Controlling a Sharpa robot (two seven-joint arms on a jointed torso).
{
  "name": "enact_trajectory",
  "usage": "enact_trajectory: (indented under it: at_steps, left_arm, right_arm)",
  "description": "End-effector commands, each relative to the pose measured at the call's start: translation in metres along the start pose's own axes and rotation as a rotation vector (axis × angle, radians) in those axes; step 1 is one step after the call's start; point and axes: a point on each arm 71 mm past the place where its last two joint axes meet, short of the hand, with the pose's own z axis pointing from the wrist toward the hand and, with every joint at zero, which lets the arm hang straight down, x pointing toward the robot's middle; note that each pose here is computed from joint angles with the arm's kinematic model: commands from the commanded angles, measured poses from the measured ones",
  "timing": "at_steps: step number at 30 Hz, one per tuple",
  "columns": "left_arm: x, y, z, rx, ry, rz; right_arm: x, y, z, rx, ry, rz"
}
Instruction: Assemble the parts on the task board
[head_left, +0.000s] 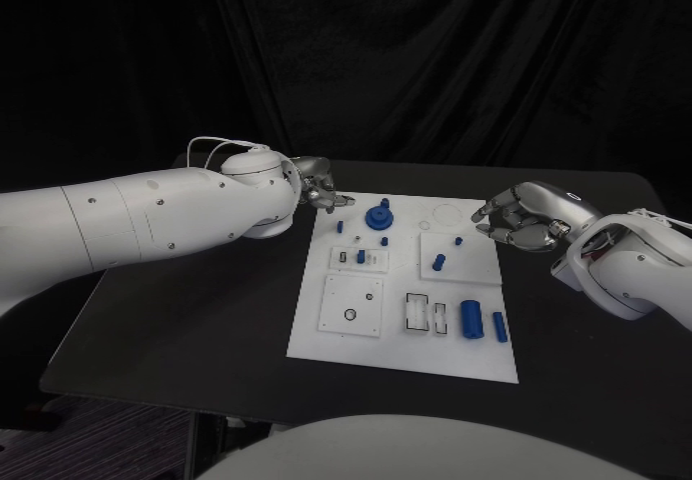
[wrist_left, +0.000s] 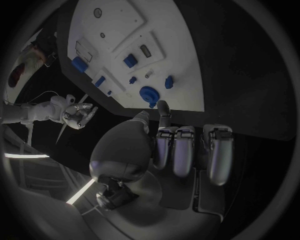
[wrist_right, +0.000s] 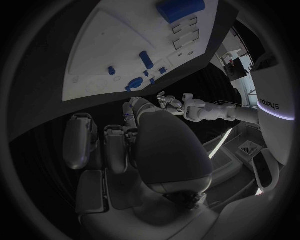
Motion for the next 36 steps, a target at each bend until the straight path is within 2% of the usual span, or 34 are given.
enact_trajectory:
  at_steps: [1, 17, 36]
  left_arm:
    - [-0.0004, -0.0001, 0.0055, -0.009, 0.029, 0.032]
    - [0.0099, -0.0014, 0.0259, -0.068, 0.103, 0.073]
    - [0.0151, -0.0041, 0.0304, -0.068, 0.136, 0.088]
  right_arm:
    - [0.000, 0.001, 0.000, -0.003, -0.014, 0.000]
    - [0.000, 0.003, 0.000, -0.013, -0.015, 0.002]
    - [0.000, 0.004, -0.001, -0.013, -0.013, 0.004]
